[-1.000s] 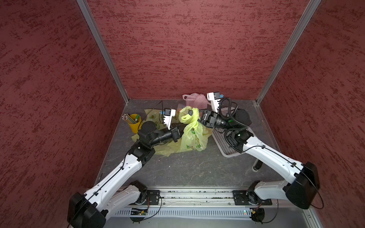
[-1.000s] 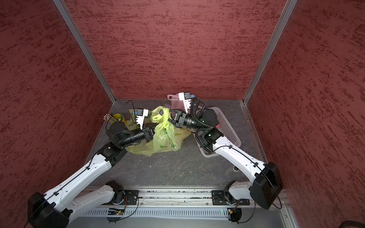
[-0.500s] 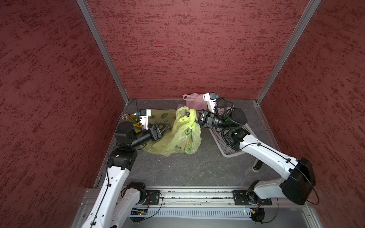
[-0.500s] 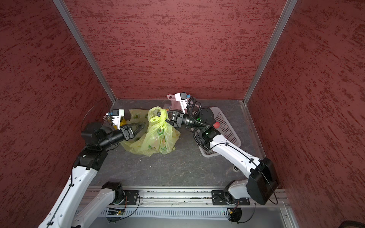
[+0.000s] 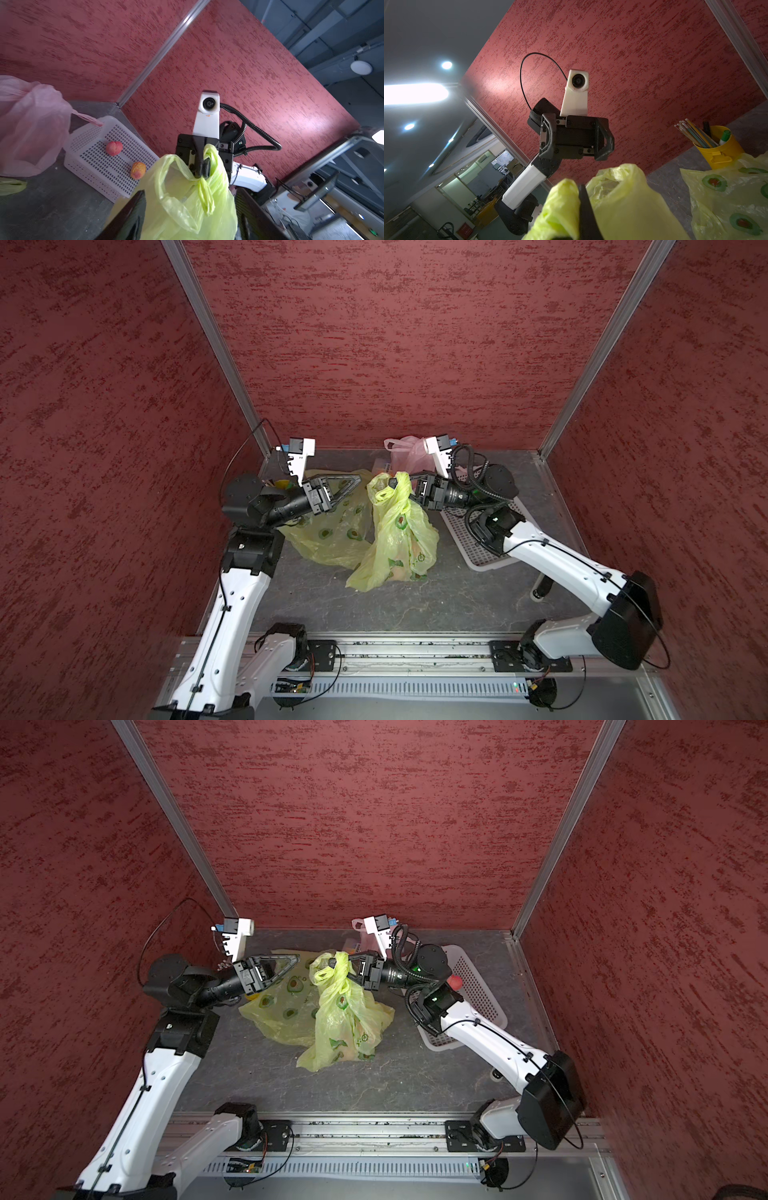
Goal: Place the peach into a plastic bag & tie a knot
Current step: Tie the plastic bag at the center of the board.
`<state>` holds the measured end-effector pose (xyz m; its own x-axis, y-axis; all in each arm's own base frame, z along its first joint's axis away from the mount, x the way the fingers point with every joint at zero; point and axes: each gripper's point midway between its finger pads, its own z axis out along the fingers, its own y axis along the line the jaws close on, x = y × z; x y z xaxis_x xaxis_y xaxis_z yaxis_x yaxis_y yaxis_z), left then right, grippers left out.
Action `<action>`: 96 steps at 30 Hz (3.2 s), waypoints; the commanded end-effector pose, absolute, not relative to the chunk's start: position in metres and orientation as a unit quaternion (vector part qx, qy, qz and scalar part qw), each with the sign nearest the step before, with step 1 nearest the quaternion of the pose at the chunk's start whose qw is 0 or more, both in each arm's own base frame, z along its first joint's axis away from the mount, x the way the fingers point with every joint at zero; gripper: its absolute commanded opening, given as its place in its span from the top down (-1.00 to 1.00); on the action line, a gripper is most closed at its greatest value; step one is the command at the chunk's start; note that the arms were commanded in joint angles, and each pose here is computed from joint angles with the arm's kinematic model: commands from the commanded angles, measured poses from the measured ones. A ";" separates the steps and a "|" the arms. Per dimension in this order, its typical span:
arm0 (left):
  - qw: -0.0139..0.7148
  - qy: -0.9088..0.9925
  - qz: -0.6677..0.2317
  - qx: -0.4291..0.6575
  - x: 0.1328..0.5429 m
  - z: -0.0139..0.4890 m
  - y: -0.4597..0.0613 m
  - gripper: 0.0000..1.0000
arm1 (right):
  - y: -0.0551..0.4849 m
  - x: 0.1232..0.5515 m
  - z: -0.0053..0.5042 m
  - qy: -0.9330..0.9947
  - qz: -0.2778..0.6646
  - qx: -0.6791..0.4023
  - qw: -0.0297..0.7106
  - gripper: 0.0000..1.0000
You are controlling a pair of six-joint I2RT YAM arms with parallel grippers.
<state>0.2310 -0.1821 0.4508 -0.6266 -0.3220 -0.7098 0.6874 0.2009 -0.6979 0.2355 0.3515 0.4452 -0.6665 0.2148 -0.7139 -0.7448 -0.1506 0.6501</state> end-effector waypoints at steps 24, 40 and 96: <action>0.372 0.701 -0.578 0.188 0.219 0.416 -0.226 -0.14 | 0.347 0.228 0.465 0.547 0.717 -0.251 0.352 1.00; 0.359 0.722 -0.570 0.157 0.237 0.398 -0.229 0.74 | 0.351 0.231 0.441 0.578 0.698 -0.252 0.339 1.00; 0.278 0.756 -0.591 0.047 0.278 0.261 -0.216 1.00 | 0.362 0.229 0.285 0.785 0.538 -0.197 0.235 0.17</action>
